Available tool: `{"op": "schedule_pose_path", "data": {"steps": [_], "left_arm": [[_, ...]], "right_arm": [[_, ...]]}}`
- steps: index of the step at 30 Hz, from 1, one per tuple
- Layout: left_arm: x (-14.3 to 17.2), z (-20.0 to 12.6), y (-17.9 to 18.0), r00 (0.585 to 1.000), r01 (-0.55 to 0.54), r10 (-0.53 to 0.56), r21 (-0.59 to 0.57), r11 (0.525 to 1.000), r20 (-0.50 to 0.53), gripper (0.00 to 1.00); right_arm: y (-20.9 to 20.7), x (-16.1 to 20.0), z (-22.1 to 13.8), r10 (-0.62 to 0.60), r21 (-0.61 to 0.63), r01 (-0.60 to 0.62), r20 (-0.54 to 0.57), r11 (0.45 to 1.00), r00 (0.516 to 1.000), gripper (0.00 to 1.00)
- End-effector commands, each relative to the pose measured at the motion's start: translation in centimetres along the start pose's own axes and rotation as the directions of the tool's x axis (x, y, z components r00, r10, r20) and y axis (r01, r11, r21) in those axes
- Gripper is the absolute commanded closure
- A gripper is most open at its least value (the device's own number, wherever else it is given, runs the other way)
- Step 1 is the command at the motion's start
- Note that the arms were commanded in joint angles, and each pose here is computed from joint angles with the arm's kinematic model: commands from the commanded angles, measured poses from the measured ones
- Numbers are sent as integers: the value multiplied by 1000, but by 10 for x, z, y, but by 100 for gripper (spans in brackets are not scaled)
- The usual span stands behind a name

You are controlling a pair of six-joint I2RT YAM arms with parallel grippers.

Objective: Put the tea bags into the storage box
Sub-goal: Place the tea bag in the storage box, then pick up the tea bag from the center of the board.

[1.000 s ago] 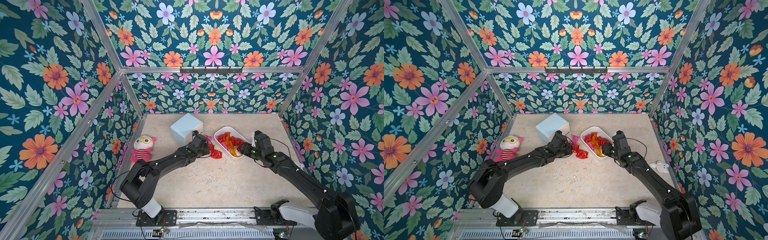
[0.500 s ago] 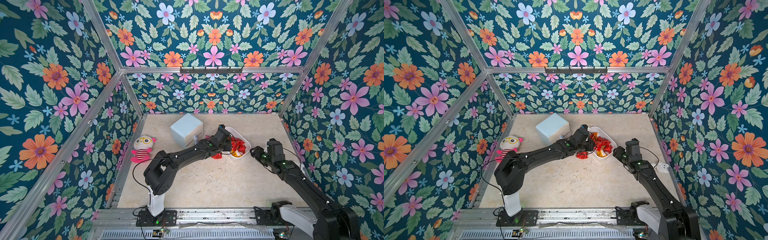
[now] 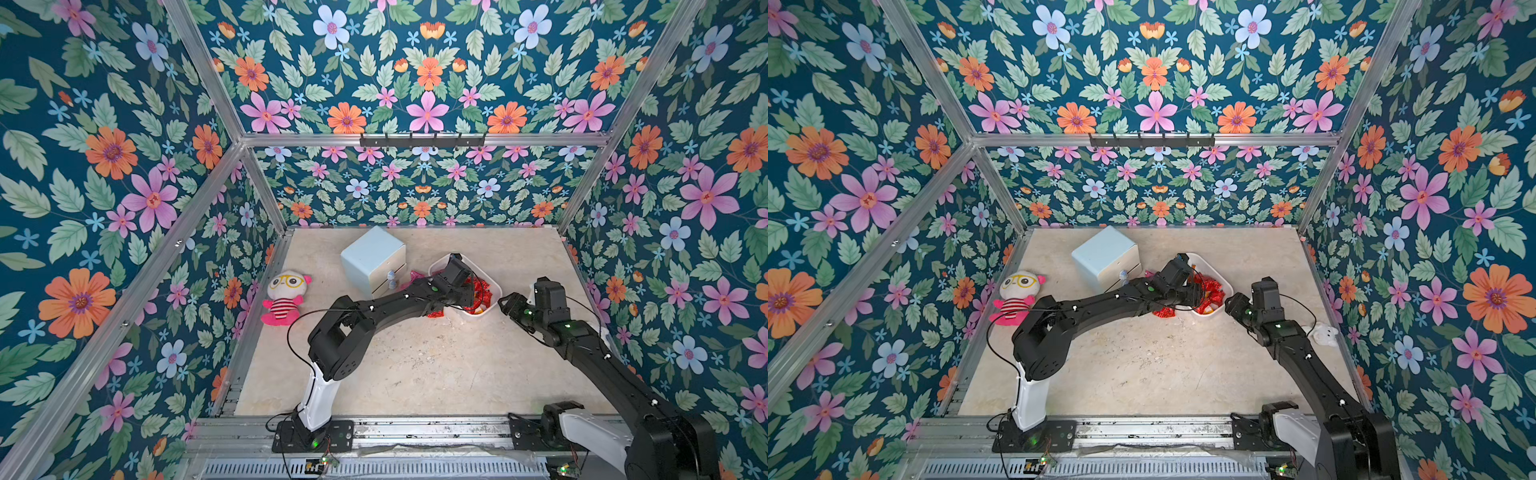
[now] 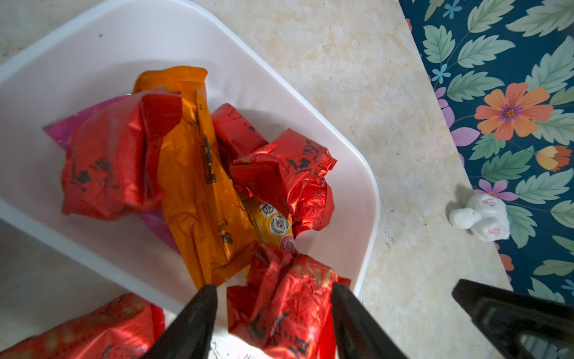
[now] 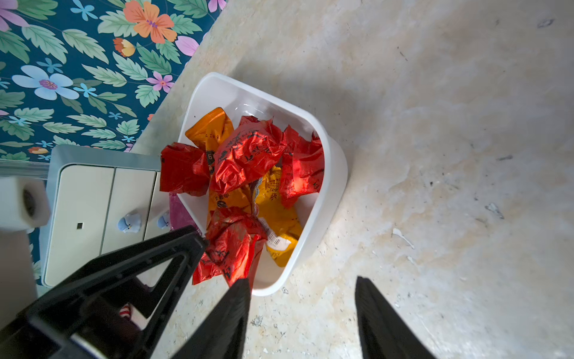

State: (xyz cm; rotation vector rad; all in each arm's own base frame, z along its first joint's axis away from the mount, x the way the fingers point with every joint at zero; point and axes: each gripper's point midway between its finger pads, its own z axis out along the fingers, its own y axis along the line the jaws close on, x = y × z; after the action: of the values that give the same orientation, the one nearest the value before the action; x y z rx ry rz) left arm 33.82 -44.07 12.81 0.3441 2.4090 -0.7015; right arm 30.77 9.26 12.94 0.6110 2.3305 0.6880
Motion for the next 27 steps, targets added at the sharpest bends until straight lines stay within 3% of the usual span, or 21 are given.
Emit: {"op": "schedule_pose_path", "data": {"steps": [1, 6, 13, 15, 18, 22, 27], "left_arm": [[-13, -19, 5, 998, 12, -10, -30, 999, 55, 22], [-24, -55, 30, 991, 57, -45, -89, 994, 129, 13], [-17, -73, 101, 947, 282, -257, -116, 952, 192, 13], [-14, -75, 120, 938, 305, -273, -135, 943, 215, 13], [-11, -73, 139, 958, 243, -196, -228, 943, 209, 14], [-6, -60, 158, 991, 98, -57, -370, 924, 120, 16], [-13, -40, 165, 997, -43, 66, -439, 897, 38, 22]], "right_arm": [[5, -2, 0, -31, -9, 31, -9, 999, 999, 41], [12, -9, 1, -66, 0, 66, -16, 998, 998, 40], [22, -16, 7, -83, -16, 83, -27, 996, 996, 39], [24, -16, 8, -81, -23, 81, -29, 996, 996, 38], [23, -14, 9, -80, -25, 79, -37, 997, 996, 39], [18, -8, 12, -73, -21, 72, -56, 997, 996, 38], [15, -5, 14, -67, -15, 67, -65, 998, 996, 39]]}}
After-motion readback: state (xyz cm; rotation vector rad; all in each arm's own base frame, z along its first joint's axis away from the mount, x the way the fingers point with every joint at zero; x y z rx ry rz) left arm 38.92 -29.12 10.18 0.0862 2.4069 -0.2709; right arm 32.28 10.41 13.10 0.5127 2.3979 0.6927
